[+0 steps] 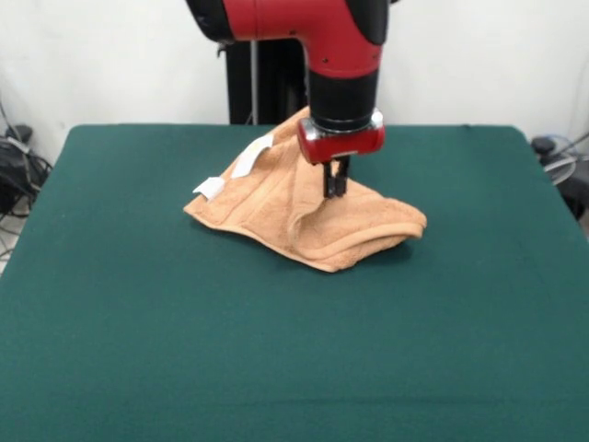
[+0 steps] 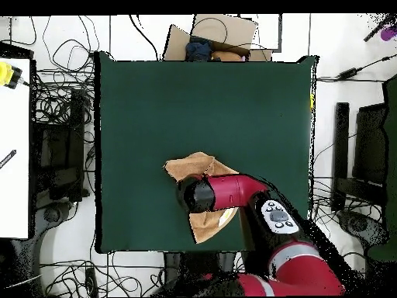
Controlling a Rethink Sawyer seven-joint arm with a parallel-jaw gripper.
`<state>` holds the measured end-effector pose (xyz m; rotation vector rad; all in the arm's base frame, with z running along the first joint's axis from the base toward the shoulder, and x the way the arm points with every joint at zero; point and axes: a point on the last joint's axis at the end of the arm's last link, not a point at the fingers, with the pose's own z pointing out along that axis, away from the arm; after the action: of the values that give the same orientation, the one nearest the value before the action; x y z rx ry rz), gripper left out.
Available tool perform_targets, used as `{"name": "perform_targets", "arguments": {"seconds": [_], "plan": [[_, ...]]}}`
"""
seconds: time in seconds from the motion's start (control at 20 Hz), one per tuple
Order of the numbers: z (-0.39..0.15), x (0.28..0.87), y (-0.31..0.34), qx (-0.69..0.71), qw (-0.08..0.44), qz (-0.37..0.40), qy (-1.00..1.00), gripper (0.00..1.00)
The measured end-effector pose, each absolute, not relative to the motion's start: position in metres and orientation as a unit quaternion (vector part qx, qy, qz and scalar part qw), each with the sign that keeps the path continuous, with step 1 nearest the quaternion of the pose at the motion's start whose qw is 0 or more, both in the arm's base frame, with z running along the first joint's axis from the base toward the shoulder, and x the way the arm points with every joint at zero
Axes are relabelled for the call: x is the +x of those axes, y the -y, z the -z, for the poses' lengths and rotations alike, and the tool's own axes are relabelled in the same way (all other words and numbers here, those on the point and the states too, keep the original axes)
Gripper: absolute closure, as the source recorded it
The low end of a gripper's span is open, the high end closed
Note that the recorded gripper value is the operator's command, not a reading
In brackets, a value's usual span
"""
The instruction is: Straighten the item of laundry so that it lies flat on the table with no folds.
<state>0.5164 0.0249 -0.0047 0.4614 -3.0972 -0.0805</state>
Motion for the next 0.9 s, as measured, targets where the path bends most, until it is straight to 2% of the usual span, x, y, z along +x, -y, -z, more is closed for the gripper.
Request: {"name": "perform_targets", "arguments": {"seconds": [0.2,0.25,0.55,0.9], "plan": [[-0.016,0.527,-0.024,0.149,-0.013,0.015,0.989,1.0],[-0.02,0.529,-0.023,0.149,-0.017,0.012,0.989,0.0],[-0.041,0.54,-0.017,0.149,-0.037,-0.001,0.988,0.0],[-0.036,0.536,-0.015,0.145,-0.031,0.003,0.989,0.0]]}}
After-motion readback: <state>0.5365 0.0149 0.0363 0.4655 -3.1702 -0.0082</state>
